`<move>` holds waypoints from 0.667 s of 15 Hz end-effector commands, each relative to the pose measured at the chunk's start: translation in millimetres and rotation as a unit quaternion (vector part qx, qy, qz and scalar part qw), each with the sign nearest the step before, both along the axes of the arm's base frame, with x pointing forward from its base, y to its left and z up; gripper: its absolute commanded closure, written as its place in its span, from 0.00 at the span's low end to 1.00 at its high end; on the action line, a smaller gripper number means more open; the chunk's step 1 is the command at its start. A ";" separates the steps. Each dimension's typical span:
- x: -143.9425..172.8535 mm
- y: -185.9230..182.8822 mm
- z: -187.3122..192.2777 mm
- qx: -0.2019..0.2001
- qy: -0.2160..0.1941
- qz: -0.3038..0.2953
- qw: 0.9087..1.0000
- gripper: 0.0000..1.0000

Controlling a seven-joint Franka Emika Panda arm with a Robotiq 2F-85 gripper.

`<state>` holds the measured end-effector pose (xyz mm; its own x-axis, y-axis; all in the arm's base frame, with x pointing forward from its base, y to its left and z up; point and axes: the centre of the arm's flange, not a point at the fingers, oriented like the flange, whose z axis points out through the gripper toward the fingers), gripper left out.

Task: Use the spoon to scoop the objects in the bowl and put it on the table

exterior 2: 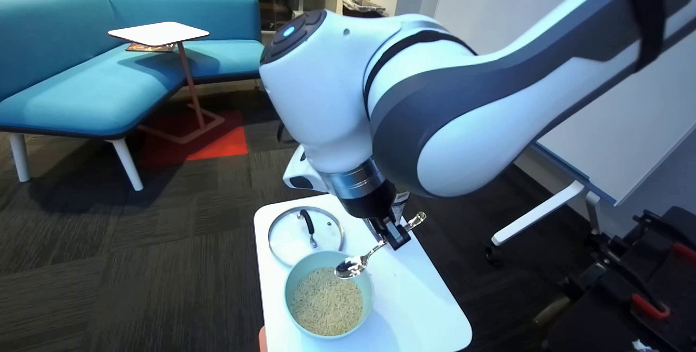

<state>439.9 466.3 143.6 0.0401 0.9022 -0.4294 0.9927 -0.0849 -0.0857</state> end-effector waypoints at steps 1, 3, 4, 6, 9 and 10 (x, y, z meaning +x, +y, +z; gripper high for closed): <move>-0.5 -0.1 -1.1 -0.001 0.001 0.000 1.000 0.90; 0.6 0.2 1.9 0.001 -0.001 0.000 1.000 0.90; 0.8 0.4 2.7 0.001 -0.002 0.000 1.000 0.97; -1.0 10.7 -0.2 -0.017 -0.008 0.004 1.000 0.97; -5.9 23.2 -8.2 -0.041 -0.006 0.010 0.999 0.97; -8.1 26.4 -10.2 -0.051 -0.006 0.012 0.999 0.97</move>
